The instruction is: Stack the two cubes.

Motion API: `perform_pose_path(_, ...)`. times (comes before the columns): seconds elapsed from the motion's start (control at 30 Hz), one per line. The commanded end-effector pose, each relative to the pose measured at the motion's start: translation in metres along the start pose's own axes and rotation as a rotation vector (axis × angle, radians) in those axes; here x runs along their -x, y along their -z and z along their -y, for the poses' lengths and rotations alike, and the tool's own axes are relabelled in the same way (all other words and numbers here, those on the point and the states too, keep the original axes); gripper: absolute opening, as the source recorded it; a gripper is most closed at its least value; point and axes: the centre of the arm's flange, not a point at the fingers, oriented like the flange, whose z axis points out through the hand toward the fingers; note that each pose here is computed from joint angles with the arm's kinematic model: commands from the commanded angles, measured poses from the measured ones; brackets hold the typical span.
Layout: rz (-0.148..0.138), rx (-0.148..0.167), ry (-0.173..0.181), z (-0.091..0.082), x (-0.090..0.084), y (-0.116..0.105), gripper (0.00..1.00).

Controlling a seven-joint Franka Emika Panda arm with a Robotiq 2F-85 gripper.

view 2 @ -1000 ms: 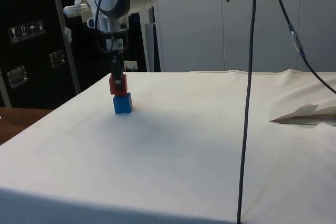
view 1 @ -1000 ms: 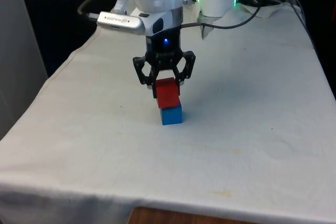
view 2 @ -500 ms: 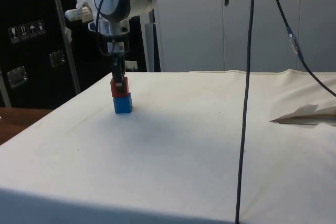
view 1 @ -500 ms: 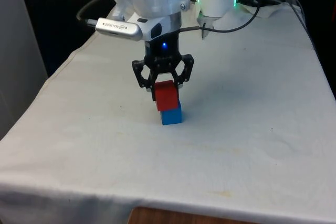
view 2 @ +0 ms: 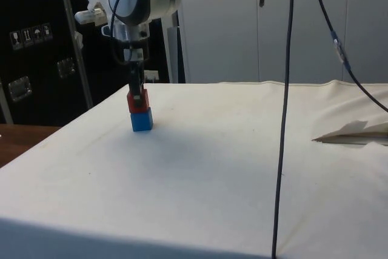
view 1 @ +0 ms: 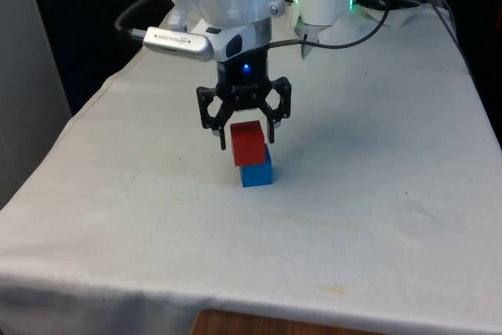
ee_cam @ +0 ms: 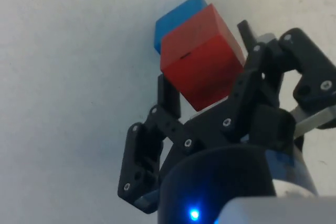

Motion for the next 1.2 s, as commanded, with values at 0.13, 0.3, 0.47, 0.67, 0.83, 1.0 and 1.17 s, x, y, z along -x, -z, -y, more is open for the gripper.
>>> perform_pose_path(0.13,0.002,0.000,-0.001,0.000,-0.001,-0.001,1.00)
perform_pose_path(0.3,0.000,0.000,0.001,0.001,0.000,0.000,1.00)
perform_pose_path(0.47,-0.007,-0.001,0.001,0.000,-0.003,0.012,1.00)
perform_pose_path(0.67,-0.016,-0.007,-0.001,-0.002,-0.004,0.032,1.00)
perform_pose_path(0.83,-0.026,-0.008,-0.001,-0.002,-0.005,0.051,1.00)
perform_pose_path(1.0,-0.032,-0.011,-0.001,-0.002,-0.006,0.062,1.00)
perform_pose_path(1.17,-0.042,-0.008,-0.001,-0.002,-0.007,0.074,1.00)
